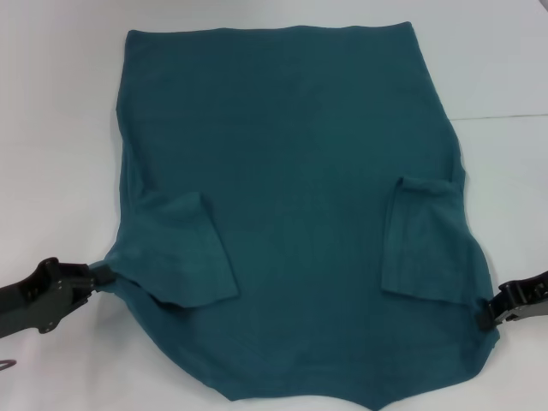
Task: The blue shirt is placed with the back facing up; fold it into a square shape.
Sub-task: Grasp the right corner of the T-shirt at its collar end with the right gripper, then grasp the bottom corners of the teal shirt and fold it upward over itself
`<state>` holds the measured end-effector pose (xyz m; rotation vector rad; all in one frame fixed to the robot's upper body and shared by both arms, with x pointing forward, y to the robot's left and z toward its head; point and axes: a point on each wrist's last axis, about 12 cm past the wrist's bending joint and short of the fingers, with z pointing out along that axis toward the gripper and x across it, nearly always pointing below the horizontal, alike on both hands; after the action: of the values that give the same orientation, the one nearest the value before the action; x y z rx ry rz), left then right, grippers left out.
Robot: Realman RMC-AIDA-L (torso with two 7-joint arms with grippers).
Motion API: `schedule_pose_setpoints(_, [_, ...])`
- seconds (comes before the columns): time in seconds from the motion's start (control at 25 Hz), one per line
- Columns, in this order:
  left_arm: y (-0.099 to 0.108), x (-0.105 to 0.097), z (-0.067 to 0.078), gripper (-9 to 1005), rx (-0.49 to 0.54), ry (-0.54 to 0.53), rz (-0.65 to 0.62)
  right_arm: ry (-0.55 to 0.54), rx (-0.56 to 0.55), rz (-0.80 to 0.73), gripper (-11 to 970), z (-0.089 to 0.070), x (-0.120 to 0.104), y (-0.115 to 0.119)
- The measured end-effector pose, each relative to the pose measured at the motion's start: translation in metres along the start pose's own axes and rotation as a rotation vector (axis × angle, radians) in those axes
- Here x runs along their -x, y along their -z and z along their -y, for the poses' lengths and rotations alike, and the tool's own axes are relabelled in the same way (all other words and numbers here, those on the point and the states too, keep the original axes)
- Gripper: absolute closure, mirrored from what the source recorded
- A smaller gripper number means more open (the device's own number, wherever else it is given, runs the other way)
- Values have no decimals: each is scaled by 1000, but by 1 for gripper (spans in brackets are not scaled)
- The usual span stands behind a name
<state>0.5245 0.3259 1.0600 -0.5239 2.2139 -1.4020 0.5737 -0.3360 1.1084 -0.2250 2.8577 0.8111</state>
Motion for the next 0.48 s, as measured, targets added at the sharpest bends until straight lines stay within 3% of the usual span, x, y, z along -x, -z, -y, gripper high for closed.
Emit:
schedule_pose_setpoints(0.36, [1,-2,1,969,-6,-18,-22,-14,72,79,935,9,-8,12])
schedule_pose_setpoints(0.48, [4,-2,2,970,-11,-39,-36,0,136,122,933,9,-12,14])
